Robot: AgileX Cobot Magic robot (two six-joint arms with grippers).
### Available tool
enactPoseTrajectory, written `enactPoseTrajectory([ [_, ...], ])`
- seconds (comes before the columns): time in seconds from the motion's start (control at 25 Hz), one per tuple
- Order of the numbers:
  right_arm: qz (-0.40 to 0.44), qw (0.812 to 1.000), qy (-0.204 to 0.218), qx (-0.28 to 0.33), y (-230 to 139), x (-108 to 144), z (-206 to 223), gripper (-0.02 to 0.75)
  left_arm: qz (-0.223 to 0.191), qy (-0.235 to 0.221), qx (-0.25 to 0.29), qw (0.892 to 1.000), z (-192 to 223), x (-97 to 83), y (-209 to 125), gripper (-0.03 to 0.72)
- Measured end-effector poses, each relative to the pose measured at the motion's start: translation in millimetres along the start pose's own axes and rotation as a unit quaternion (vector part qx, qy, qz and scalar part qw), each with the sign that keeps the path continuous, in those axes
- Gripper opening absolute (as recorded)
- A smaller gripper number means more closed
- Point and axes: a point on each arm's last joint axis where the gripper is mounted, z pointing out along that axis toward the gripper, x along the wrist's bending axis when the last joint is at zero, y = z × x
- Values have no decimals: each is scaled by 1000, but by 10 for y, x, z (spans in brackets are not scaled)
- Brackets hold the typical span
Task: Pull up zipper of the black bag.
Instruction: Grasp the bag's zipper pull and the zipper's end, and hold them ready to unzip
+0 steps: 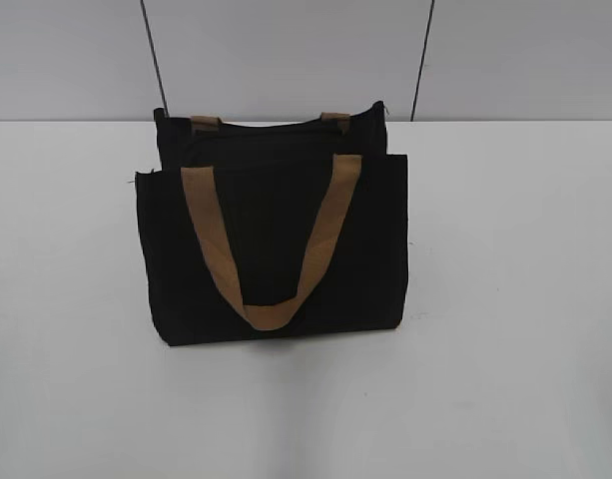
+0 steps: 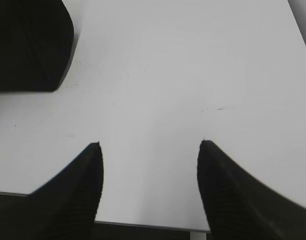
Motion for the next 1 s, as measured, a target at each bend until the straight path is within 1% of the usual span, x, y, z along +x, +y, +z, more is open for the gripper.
enactPoseTrajectory([
  [0.16, 0, 1000, 0, 0, 0, 0, 0, 467, -1, 0, 17, 1000, 57, 4, 42, 237],
  [0.28, 0, 1000, 0, 0, 0, 0, 0, 467, -2, 2, 22, 1000, 121, 10, 133, 237],
  [0.32, 0, 1000, 0, 0, 0, 0, 0, 467, 0, 3, 10, 1000, 145, 14, 189, 237],
  [0.4, 0, 1000, 0, 0, 0, 0, 0, 467, 0, 5, -30, 1000, 192, 20, 318, 239],
  [0.52, 0, 1000, 0, 0, 0, 0, 0, 467, 5, 11, -100, 995, 284, 37, 543, 239],
  [0.72, 0, 1000, 0, 0, 0, 0, 0, 467, 37, 26, -157, 987, 624, 78, 785, 239],
  [0.84, 0, 1000, 0, 0, 0, 0, 0, 467, 35, 36, -203, 978, 910, 118, 756, 239],
  [0.92, 0, 1000, 0, 0, 0, 0, 0, 467, 15, 42, -232, 972, 1131, 155, 640, 239],
  [1.0, 0, 1000, 0, 0, 0, 0, 0, 467, -3, 42, -241, 970, 1335, 180, 496, 239],
])
